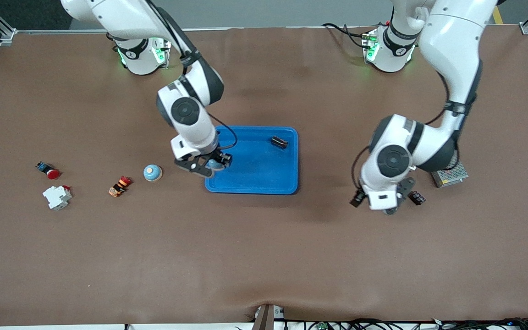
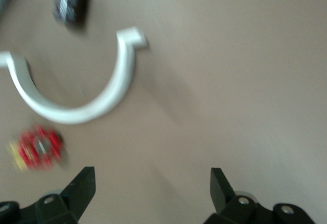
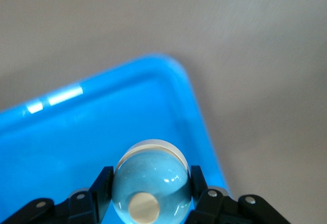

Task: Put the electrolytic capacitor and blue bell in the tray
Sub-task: 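Lower the bell into the tray while the left gripper grasps another capacitor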

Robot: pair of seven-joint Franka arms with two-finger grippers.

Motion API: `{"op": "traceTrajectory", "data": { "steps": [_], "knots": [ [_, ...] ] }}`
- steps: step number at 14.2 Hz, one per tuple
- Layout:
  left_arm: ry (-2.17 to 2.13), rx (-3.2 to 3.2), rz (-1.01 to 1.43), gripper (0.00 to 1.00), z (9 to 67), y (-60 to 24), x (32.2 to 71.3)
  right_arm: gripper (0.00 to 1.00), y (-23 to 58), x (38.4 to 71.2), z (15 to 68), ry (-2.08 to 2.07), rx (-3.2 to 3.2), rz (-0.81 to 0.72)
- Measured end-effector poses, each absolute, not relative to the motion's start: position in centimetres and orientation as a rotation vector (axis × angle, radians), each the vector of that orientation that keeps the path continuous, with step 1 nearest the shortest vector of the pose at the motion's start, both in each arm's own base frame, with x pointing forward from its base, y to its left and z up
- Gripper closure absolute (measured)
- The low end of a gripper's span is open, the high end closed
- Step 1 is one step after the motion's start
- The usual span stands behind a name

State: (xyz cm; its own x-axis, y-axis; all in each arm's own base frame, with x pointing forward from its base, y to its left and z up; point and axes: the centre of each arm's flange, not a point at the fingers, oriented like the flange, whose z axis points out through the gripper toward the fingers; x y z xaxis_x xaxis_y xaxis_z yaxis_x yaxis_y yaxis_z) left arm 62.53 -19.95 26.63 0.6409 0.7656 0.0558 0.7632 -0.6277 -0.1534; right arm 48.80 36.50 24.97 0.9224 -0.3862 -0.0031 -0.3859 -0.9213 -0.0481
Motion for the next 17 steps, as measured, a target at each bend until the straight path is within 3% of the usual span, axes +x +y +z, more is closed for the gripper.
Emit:
{"op": "traceTrajectory", "data": {
  "steps": [3, 8, 17],
  "knots": [
    [-1.218, -2.667, 0.020, 0.05, 25.0, -13.3, 63.7, 0.35, 38.0, 45.5, 22.8, 0.607, -3.012, -0.038],
    [-1.123, -2.738, 0.004, 0.10, 21.3, -4.7, 65.5, 0.35, 37.1, 42.8, 20.2, 0.601, -2.974, -0.089],
    [-1.078, -2.787, 0.014, 0.15, 18.3, -1.4, 65.3, 0.35, 38.2, 40.9, 19.6, 0.601, -2.962, -0.095]
  ]
}}
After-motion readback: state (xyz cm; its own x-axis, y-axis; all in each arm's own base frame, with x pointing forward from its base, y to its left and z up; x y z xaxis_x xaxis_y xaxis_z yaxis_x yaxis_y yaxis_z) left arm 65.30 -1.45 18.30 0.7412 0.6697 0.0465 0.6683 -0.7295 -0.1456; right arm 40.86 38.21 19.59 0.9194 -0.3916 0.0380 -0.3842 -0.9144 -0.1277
